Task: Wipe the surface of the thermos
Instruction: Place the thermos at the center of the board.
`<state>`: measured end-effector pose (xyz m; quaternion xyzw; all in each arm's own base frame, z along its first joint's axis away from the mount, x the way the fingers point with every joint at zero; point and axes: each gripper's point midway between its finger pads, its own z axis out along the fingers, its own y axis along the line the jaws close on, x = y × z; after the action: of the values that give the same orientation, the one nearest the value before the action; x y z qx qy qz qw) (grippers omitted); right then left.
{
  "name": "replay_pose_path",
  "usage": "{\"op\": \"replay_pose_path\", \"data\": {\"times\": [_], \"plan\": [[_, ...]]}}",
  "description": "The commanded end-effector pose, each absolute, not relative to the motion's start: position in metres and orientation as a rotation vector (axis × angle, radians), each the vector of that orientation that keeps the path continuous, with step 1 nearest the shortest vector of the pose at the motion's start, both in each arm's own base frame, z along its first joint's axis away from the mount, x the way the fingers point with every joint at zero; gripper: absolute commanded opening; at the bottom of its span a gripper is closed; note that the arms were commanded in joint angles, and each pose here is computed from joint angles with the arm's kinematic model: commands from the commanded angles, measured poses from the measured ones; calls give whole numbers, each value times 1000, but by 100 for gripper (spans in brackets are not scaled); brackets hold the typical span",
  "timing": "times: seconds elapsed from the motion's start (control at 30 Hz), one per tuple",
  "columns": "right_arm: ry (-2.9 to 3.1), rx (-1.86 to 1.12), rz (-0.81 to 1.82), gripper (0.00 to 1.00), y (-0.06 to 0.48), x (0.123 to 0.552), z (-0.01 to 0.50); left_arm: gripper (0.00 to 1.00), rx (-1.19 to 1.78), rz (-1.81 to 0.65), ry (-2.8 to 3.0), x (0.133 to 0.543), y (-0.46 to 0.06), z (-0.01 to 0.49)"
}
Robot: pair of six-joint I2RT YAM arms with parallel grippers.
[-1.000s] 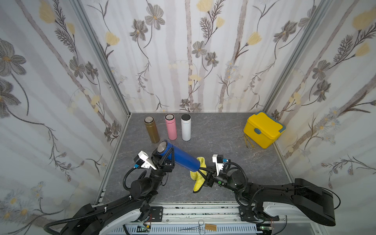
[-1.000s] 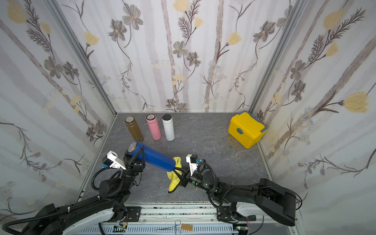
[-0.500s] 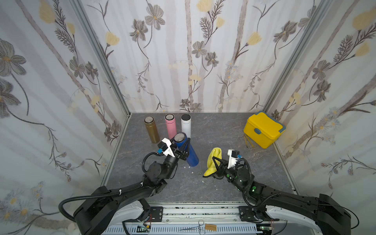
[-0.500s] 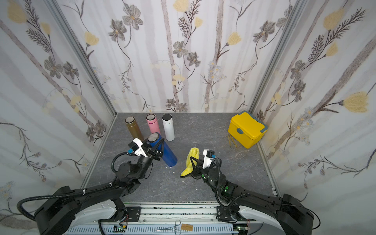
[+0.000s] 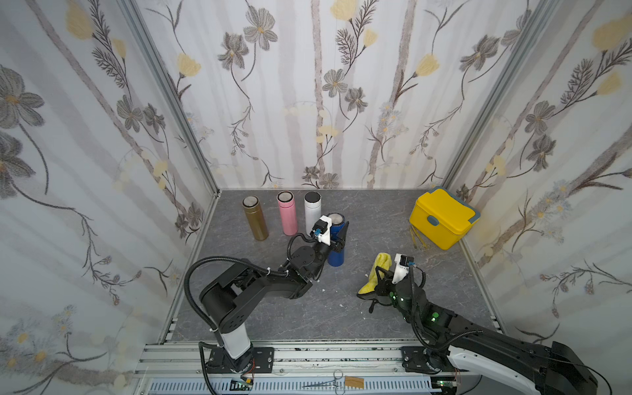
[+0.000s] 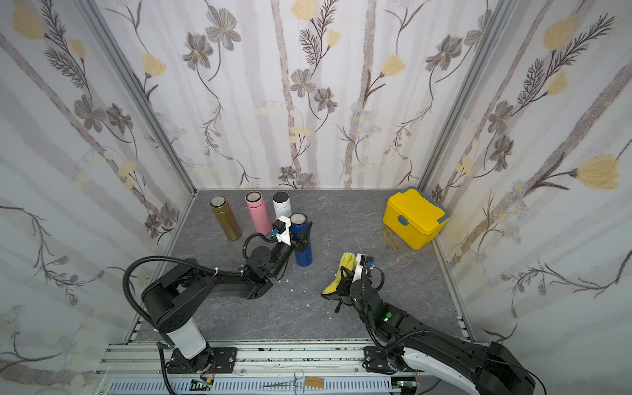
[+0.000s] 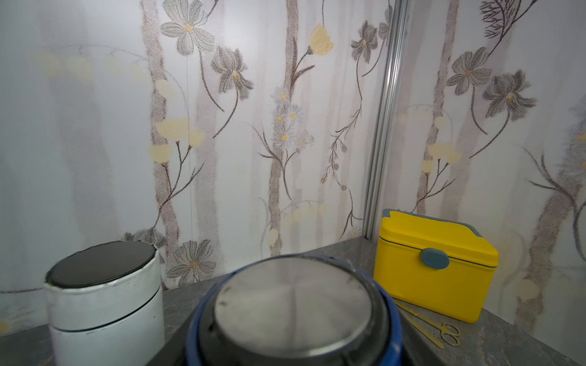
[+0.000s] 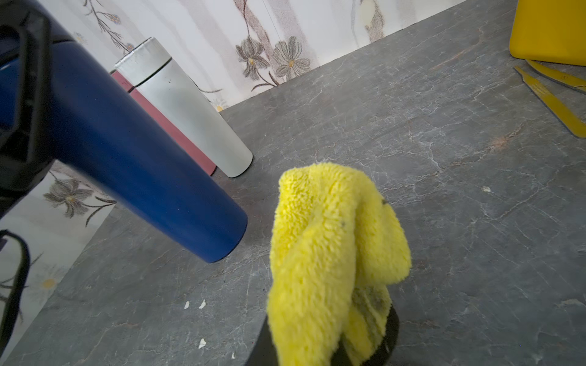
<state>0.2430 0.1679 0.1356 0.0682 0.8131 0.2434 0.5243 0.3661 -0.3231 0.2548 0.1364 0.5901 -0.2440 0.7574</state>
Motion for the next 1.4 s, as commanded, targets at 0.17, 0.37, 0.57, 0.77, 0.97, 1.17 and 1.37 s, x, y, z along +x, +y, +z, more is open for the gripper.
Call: {"op": "replay_pose_path", "data": {"times": [0.17, 0.37, 0.57, 0.77, 0.97, 1.17, 1.37], "plan": [[1961, 170, 579, 0, 168, 244, 131, 0, 275, -495, 1267, 410, -343, 243], [1991, 165, 578, 0, 172, 247, 124, 0, 256, -538, 1312, 427, -338, 221], [2003, 151, 584, 4, 180, 251, 124, 47, 278, -549, 1334, 422, -337, 218], [2022, 133, 559, 6, 188, 273, 132, 86, 289, -575, 1340, 412, -334, 231], [2020, 162, 543, 6, 185, 313, 144, 100, 290, -618, 1320, 393, -322, 258], [2047, 271, 517, 10, 160, 356, 134, 100, 284, -672, 1301, 363, -303, 292], [2112, 320, 500, 27, 150, 386, 115, 100, 263, -704, 1280, 323, -268, 332]]}}
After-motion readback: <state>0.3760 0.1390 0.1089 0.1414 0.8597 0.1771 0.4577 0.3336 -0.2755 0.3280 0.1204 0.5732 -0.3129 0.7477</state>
